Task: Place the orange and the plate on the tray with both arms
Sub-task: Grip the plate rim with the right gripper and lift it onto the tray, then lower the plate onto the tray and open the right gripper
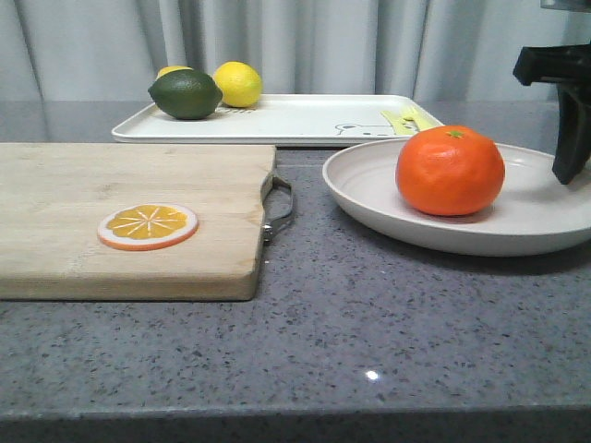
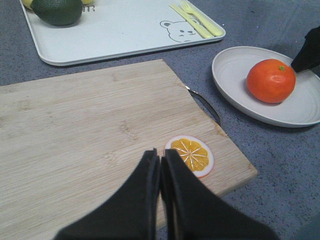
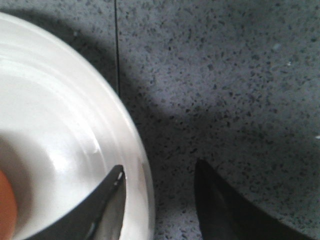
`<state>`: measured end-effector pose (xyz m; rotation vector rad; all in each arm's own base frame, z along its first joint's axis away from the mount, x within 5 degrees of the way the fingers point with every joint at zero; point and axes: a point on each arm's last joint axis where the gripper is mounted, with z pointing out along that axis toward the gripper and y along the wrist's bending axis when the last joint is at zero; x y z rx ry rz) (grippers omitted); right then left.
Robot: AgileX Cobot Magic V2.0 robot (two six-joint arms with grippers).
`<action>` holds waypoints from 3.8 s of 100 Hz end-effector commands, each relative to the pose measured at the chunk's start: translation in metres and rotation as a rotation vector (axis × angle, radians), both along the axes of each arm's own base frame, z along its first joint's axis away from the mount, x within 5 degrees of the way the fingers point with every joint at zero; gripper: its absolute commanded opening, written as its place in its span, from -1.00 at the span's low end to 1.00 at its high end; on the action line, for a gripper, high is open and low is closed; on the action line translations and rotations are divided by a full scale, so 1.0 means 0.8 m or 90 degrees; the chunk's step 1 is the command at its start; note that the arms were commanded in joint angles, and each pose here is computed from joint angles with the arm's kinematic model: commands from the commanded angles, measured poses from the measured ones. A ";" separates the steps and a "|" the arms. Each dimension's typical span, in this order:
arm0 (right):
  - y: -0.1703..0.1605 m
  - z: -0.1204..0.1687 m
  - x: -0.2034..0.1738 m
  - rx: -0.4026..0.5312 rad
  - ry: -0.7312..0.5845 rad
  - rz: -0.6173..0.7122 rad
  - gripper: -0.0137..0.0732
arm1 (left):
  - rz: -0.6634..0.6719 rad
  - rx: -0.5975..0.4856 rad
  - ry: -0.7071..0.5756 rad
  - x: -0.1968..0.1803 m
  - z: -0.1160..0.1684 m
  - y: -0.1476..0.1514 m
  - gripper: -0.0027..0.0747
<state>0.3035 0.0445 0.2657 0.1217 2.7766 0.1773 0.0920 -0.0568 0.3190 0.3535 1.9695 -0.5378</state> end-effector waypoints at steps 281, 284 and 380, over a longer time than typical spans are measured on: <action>0.081 0.087 0.250 0.289 -0.189 0.099 -0.84 | 0.026 -0.045 -0.048 0.008 0.009 0.000 -0.98; 0.081 0.088 0.252 0.291 -0.198 0.096 -0.84 | 0.026 -0.045 -0.048 0.008 0.009 0.000 -0.98; 0.082 0.050 0.273 0.292 -0.195 0.075 -0.69 | 0.030 -0.052 -0.061 0.009 0.012 0.000 -0.98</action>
